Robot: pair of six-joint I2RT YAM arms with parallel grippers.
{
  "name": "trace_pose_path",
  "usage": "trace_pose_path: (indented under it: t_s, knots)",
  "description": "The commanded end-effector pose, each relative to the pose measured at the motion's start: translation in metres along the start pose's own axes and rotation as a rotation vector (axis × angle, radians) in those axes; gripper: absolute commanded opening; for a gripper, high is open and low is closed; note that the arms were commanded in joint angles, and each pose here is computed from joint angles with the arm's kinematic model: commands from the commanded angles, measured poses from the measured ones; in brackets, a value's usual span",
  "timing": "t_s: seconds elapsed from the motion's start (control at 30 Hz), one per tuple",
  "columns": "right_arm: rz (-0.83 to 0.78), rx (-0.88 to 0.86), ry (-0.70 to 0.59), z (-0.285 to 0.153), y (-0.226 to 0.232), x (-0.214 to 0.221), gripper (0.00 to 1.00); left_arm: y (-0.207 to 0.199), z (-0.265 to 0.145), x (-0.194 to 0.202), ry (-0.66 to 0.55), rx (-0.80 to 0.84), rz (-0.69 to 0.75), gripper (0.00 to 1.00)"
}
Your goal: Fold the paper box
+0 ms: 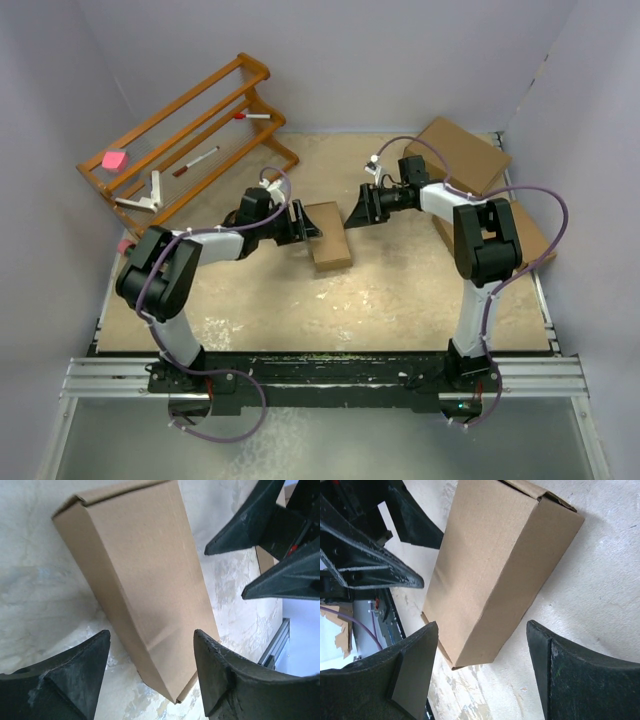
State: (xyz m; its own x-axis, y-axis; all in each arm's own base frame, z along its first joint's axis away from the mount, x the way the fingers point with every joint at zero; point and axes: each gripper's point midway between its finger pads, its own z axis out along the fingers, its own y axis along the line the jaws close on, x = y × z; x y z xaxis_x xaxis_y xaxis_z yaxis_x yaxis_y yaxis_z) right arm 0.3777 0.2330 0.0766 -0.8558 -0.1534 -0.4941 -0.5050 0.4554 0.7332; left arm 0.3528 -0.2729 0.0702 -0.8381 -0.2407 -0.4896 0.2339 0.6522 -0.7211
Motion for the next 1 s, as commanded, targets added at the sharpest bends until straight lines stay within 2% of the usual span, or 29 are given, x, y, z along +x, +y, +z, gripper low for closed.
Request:
trace_pose_path:
  t_s: [0.0, 0.2, 0.4, 0.47, 0.7, 0.97]
  knots:
    - [-0.027, -0.065, -0.022, 0.000, 0.016, -0.009, 0.75, -0.014, 0.002, -0.036, -0.082, 0.034, 0.018, 0.71]
    - [-0.025, -0.076, -0.037, -0.002, 0.018, -0.013, 0.75, 0.004, 0.022, -0.035, -0.049, 0.014, 0.012, 0.67]
    - [0.020, -0.106, -0.034, 0.003, 0.012, -0.011, 0.76, 0.021, 0.013, -0.025, -0.055, 0.046, -0.001, 0.45]
    - [0.032, -0.103, -0.029, 0.005, 0.008, -0.011, 0.78, 0.026, 0.008, -0.021, -0.059, 0.052, -0.008, 0.40]
    - [0.064, -0.105, -0.021, 0.010, 0.003, -0.008, 0.79, 0.033, 0.003, -0.010, -0.042, 0.060, -0.015, 0.37]
    - [0.137, -0.114, 0.001, 0.022, 0.007, 0.001, 0.84, 0.032, 0.004, -0.009, -0.042, 0.075, -0.016, 0.36]
